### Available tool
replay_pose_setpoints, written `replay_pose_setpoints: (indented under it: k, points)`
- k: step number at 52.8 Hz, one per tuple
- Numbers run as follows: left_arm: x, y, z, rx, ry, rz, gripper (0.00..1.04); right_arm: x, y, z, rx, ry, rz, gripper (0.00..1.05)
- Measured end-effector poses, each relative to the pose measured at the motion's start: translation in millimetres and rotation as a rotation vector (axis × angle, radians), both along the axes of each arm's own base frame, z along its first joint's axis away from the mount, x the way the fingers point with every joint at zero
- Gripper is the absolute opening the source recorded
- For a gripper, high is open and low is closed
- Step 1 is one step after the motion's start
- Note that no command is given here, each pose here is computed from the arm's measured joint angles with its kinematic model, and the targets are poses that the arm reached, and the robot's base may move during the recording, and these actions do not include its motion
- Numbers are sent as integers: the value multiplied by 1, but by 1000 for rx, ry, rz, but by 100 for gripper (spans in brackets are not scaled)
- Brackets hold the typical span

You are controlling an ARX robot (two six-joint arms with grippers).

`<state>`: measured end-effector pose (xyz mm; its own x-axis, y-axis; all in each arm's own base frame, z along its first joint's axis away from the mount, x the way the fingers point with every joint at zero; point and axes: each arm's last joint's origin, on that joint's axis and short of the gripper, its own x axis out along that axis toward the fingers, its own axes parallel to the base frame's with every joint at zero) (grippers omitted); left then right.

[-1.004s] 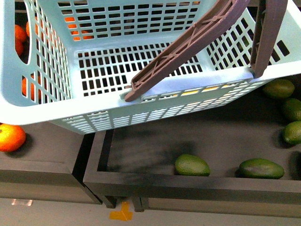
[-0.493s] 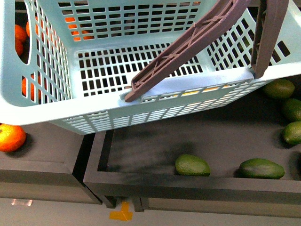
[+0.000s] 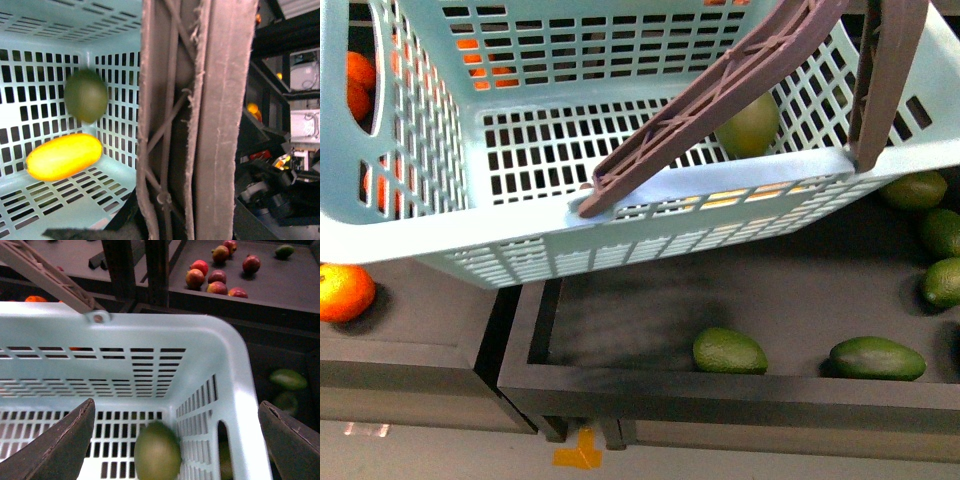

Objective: Pick mango and avocado into basket

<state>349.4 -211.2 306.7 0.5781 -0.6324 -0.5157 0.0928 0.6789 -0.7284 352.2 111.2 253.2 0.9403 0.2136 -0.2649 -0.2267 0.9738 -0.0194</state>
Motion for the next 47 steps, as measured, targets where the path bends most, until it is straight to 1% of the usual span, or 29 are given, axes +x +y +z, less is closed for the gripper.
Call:
replay_pose_setpoints:
  k: [3, 12, 15, 19, 21, 24, 28, 33, 37, 38, 44, 47]
  points:
    - [0, 0, -1, -2, 5, 3, 16, -2, -5, 1, -7, -5, -36, 96]
    - [1, 0, -1, 4, 0, 10, 16, -16, -39, 8, -66, -42, -288, 96]
    - [1, 1, -1, 4, 0, 12, 16, -20, -48, 12, -72, -52, -341, 96]
    - [1, 1, -1, 3, 1, 12, 16, -21, -54, 15, -65, -66, -358, 96]
    - [1, 1, -1, 1, 2, 9, 16, -23, -56, 16, -33, -112, -319, 91]
    - [0, -1, -1, 1, 3, 2, 16, -33, -59, 10, 18, -207, -240, 81]
    - [0, -1, -1, -1, 4, 0, 16, -50, -64, -3, 38, -257, -211, 69]
    - [0, 0, -1, -5, 8, 5, 16, -70, -72, -15, 41, -268, -213, 55]
    - [0, 0, -1, 0, 3, 7, 16, -89, -81, -26, 40, -270, -221, 40]
    - [1, 0, -1, 2, 2, 6, 16, -95, -83, -29, 40, -268, -221, 34]
    - [0, 0, -1, 2, 2, 6, 16, -111, -88, -40, 38, -258, -222, 19]
    - [0, 0, -1, 1, 2, 3, 16, -123, -92, -47, 38, -255, -221, 6]
